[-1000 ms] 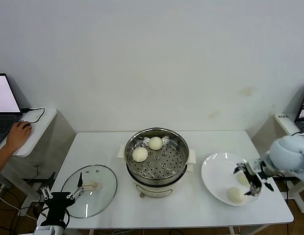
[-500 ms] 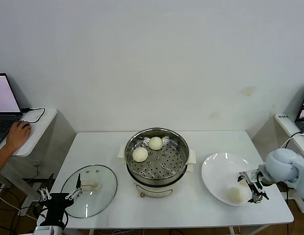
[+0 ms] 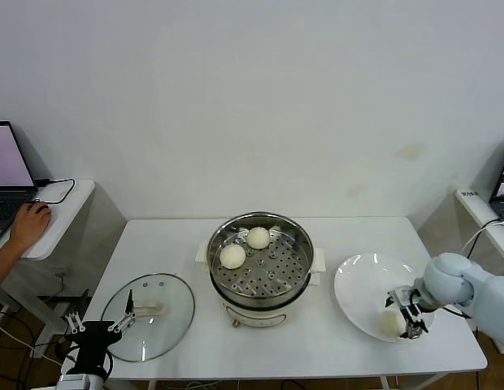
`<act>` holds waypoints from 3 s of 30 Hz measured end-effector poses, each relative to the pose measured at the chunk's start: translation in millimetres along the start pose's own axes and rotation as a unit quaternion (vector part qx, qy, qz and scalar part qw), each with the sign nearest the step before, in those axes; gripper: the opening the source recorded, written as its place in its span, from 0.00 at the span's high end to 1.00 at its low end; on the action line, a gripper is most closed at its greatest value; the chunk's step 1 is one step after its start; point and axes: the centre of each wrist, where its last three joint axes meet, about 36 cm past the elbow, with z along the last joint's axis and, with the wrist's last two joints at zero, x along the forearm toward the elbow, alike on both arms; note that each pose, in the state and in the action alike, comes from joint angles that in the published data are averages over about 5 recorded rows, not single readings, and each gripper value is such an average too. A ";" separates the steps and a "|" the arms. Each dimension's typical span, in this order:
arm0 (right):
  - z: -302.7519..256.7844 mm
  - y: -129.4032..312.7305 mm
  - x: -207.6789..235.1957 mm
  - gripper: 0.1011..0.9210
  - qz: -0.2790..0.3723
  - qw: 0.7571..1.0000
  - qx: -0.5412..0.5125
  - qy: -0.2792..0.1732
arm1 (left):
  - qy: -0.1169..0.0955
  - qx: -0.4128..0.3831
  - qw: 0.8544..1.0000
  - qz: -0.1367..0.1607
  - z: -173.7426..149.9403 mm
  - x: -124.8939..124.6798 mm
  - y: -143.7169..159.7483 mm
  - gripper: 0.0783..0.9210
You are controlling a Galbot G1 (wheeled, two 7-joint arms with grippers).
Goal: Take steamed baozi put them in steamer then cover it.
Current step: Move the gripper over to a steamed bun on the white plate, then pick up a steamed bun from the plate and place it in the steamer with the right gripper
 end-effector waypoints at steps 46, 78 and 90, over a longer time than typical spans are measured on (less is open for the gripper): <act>-62.4 -106.3 199.7 0.45 0.173 0.980 0.042 -0.092 | -0.016 0.003 1.000 0.005 -10.9 -3.5 -2.3 0.12; -286.2 -139.6 120.8 0.43 0.074 0.894 0.418 -0.146 | -0.019 0.013 1.000 -0.014 -8.1 -6.1 1.8 0.12; -294.9 -135.0 109.4 0.33 0.068 0.869 0.473 -0.125 | -0.018 0.016 1.000 -0.014 -6.3 -5.9 -0.2 0.12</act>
